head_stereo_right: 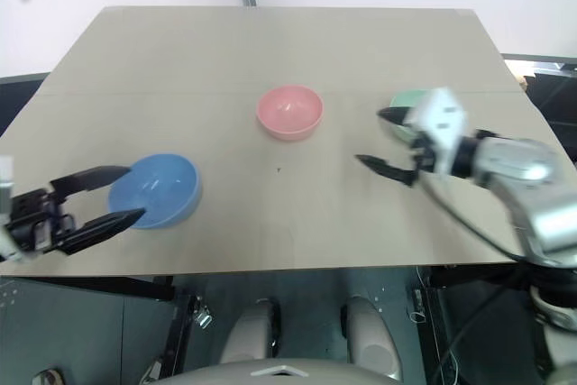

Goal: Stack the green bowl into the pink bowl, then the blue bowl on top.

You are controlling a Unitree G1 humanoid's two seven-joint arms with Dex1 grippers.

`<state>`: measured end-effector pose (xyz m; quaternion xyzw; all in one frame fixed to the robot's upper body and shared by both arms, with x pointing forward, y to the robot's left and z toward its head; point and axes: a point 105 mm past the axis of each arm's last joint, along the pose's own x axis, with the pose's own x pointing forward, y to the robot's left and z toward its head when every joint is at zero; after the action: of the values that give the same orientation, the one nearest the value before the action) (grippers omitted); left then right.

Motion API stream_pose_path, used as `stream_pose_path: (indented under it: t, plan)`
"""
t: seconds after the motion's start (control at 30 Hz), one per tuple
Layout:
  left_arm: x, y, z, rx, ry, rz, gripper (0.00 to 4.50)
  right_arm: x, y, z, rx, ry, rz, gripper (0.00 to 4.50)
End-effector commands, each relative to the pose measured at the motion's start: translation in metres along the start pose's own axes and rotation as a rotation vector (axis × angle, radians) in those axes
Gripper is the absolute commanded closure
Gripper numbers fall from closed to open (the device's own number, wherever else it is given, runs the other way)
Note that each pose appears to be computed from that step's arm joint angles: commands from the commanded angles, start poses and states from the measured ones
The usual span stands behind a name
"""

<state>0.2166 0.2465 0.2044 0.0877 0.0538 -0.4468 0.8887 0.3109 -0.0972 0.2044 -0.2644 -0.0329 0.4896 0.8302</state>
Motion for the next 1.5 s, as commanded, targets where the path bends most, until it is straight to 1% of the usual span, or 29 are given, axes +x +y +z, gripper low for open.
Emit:
stream_pose_path:
  t: [0.03, 0.13, 0.23, 0.43, 0.53, 0.63, 0.67, 0.7, 0.73, 0.77, 0.8, 0.9, 1.03, 1.1, 1.17, 1.23, 1.33, 1.37, 1.4, 1.5]
  plan:
    - [0.021, -0.010, 0.014, 0.041, -0.031, -0.042, 0.05, 0.039, -0.001, 0.002, -0.092, 0.001, 0.041, 0.00]
    - [0.029, -0.019, 0.013, 0.055, -0.038, -0.056, 0.05, 0.069, -0.006, 0.000, -0.088, 0.013, 0.070, 0.00]
    - [0.032, -0.028, 0.009, 0.057, -0.029, -0.062, 0.05, 0.093, -0.010, -0.006, -0.133, 0.035, 0.101, 0.00]
    - [0.031, -0.034, 0.010, 0.058, -0.045, -0.028, 0.05, 0.120, -0.010, -0.019, -0.213, 0.086, 0.168, 0.00]
    - [0.031, -0.036, 0.011, 0.054, -0.057, -0.015, 0.00, 0.127, -0.012, -0.024, -0.250, 0.110, 0.182, 0.83]
    - [0.030, -0.040, 0.009, 0.052, -0.059, -0.001, 0.00, 0.132, -0.010, -0.024, -0.290, 0.122, 0.211, 2.28]
    - [0.030, -0.041, 0.009, 0.051, -0.061, 0.002, 0.00, 0.133, -0.010, -0.024, -0.303, 0.123, 0.216, 2.91]
    - [0.030, -0.041, 0.009, 0.051, -0.061, 0.004, 0.00, 0.133, -0.010, -0.024, -0.323, 0.122, 0.220, 3.32]
    - [0.030, -0.042, 0.009, 0.050, -0.062, 0.005, 0.00, 0.133, -0.010, -0.024, -0.342, 0.122, 0.223, 3.96]
    - [0.030, -0.043, 0.009, 0.050, -0.062, 0.006, 0.00, 0.133, -0.010, -0.023, -0.363, 0.118, 0.225, 4.39]
    - [0.030, -0.043, 0.008, 0.049, -0.062, 0.006, 0.00, 0.133, -0.011, -0.021, -0.385, 0.112, 0.222, 4.46]
    - [0.030, -0.045, 0.008, 0.045, -0.066, 0.009, 0.00, 0.125, -0.009, -0.007, -0.458, 0.061, 0.255, 4.46]
    - [0.031, -0.045, 0.006, 0.040, -0.069, 0.008, 0.00, 0.099, 0.016, 0.011, -0.449, -0.013, 0.396, 4.46]
    - [0.033, -0.043, 0.005, 0.038, -0.071, 0.005, 0.00, 0.079, 0.038, 0.006, -0.405, 0.017, 0.484, 4.46]
    - [0.034, -0.042, 0.005, 0.037, -0.077, 0.000, 0.00, 0.066, 0.053, 0.002, -0.383, 0.043, 0.525, 4.46]
    - [0.036, -0.042, 0.005, 0.039, -0.080, -0.006, 0.00, 0.061, 0.059, 0.000, -0.360, 0.066, 0.539, 4.46]
    - [0.037, -0.041, 0.005, 0.044, -0.080, -0.013, 0.00, 0.062, 0.060, -0.005, -0.346, 0.111, 0.539, 4.46]
    - [0.038, -0.040, 0.005, 0.046, -0.081, -0.014, 0.00, 0.064, 0.058, -0.007, -0.349, 0.124, 0.528, 3.65]
    - [0.038, -0.039, 0.005, 0.048, -0.081, -0.014, 0.00, 0.065, 0.056, -0.007, -0.352, 0.132, 0.521, 3.31]
    - [0.039, -0.038, 0.005, 0.048, -0.083, -0.016, 0.00, 0.069, 0.045, -0.003, -0.373, 0.127, 0.427, 1.85]
